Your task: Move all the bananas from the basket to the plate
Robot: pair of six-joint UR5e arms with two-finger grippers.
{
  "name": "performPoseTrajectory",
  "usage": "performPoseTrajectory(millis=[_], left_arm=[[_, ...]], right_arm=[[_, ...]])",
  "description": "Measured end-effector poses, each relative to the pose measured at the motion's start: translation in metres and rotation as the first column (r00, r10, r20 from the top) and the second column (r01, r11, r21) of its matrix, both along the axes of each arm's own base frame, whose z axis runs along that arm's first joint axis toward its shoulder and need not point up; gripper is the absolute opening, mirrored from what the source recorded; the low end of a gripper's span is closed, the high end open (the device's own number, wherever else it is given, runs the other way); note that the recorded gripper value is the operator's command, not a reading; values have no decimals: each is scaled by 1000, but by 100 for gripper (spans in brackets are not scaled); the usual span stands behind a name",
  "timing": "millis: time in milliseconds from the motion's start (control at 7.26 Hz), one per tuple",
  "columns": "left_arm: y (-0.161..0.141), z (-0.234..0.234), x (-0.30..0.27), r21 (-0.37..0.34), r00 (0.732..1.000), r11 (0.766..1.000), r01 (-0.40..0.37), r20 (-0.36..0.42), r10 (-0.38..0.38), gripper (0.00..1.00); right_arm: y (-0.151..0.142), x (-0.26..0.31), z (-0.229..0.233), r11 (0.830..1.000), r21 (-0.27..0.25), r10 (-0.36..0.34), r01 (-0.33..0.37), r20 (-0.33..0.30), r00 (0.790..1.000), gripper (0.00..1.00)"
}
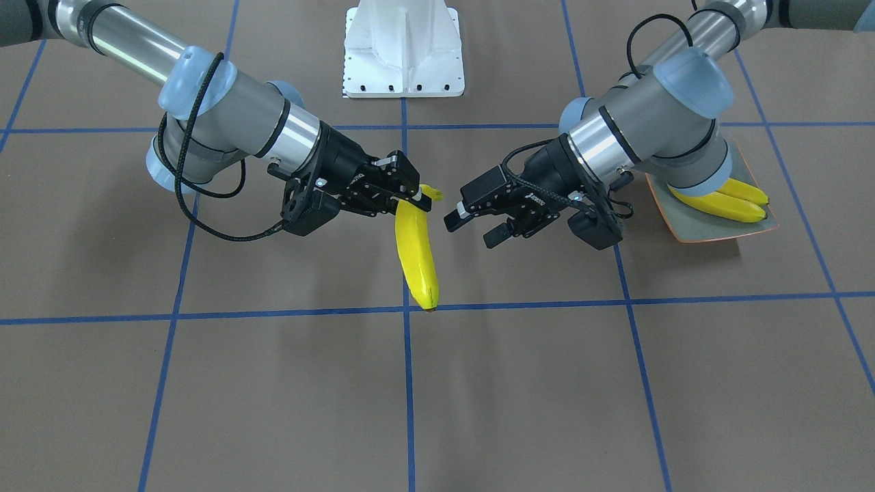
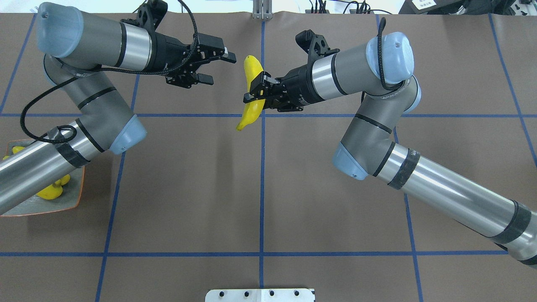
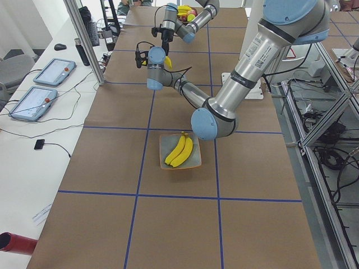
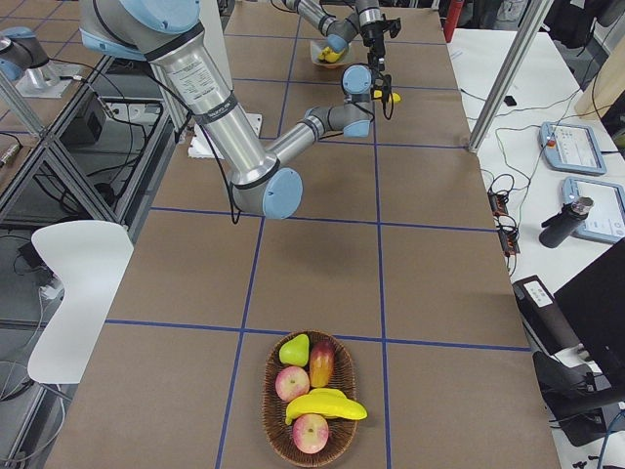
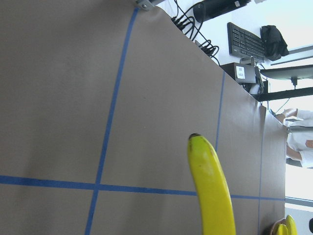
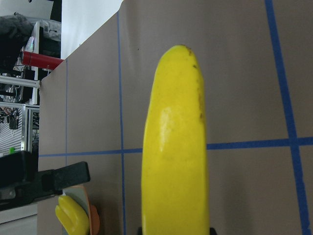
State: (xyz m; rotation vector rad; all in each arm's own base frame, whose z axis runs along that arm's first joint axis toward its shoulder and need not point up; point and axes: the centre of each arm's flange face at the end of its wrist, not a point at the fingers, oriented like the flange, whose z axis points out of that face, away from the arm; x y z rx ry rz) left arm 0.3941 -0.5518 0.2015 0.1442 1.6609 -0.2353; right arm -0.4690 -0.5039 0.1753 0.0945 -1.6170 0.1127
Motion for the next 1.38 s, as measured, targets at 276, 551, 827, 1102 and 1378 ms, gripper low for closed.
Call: performPoseTrajectory(millis=[276,551,827,1102,1378], left_arm=[[8,-7,12,26,1000,999,-21,-10,22,98],[14,-12,19,27,999,999,-35,-16,36,95],[18,-12,25,24,999,999,-45,-17,46,89],[19,-12,26,23,999,999,-48,-18,48,77],[20,-14,26,13,998,999,-51,-25,51,58]], right_arm=[[3,-3,-5,999,50,-16,16,-5,1000,0],[4,-4,-11,997,82,-12,12,-2,1000,0],[7,-2,-19,994,106,15,-16,11,1000,0],[13,-5,-25,991,120,49,-52,23,999,0],[18,-9,-26,989,133,58,-61,26,998,0]])
